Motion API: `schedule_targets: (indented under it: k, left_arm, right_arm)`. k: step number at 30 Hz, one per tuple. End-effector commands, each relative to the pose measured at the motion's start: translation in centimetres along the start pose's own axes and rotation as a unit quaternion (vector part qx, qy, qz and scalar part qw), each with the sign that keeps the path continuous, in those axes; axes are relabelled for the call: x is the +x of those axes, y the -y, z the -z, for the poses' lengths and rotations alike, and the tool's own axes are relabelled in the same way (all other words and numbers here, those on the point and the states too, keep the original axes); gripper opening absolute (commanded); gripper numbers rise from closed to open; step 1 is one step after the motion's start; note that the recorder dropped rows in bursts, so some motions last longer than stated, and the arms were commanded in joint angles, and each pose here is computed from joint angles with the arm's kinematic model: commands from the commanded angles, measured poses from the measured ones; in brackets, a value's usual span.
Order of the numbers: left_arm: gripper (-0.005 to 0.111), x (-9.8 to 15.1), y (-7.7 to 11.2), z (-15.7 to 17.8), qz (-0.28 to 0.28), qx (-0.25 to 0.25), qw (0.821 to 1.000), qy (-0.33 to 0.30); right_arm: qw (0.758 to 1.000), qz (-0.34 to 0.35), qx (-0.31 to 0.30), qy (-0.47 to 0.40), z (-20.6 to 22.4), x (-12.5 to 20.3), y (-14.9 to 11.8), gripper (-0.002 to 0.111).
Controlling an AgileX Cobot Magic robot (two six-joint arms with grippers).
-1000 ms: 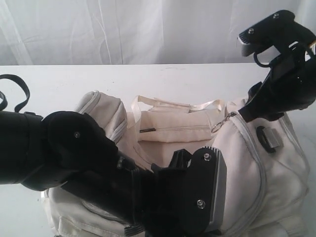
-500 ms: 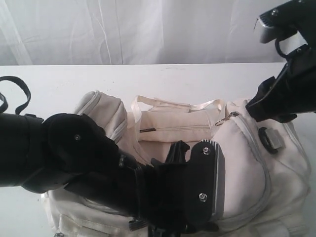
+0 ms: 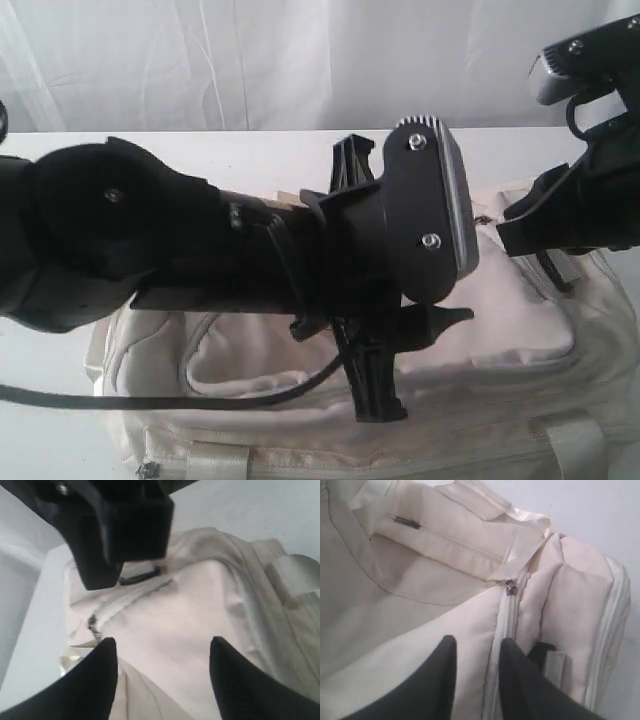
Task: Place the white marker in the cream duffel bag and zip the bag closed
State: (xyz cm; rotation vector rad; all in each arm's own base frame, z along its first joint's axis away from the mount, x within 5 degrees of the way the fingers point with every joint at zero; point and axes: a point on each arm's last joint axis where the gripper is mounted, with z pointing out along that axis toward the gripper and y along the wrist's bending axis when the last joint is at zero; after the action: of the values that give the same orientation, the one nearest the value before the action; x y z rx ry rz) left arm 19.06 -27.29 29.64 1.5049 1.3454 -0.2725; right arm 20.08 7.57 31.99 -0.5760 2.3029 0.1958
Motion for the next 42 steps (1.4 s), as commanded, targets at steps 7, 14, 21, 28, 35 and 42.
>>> schedule_targets:
  k: [7, 14, 21, 28, 35, 42]
  left_arm:
    - [0.059, 4.5, -1.0, 2.0, 0.027, -0.11, 0.991, -0.074]
    - [0.043, 5.6, -3.4, 0.7, 0.05, -0.119, 0.988, -0.091]
    - [0.039, 8.1, -3.2, -2.5, 0.052, -0.128, 0.98, -0.141]
    - [0.039, 13.3, -3.6, -1.7, 0.112, -0.163, 0.955, -0.22]
    - [0.039, 19.0, -3.9, 1.3, 0.144, -0.202, 0.919, -0.307]
    - [0.039, 20.0, -5.2, 2.1, 0.155, -0.229, 0.915, -0.293]
  right_arm:
    - [0.999, -0.006, 0.016, 0.037, -2.3, 0.2, 0.5, 0.0]
    - [0.999, -0.013, -0.04, 0.03, -7.1, -0.2, -0.1, 0.0]
    - [0.999, 0.002, -0.032, 0.006, -9.8, 0.3, 0.3, 0.0]
    - [0.999, 0.026, -0.023, -0.035, -12.5, 1.5, 0.7, 0.0]
    - [0.998, -0.016, 0.022, -0.065, -14.7, 3.1, 4.6, 0.0]
    - [0.997, -0.026, 0.047, -0.054, -16.5, 2.6, 6.2, 0.0]
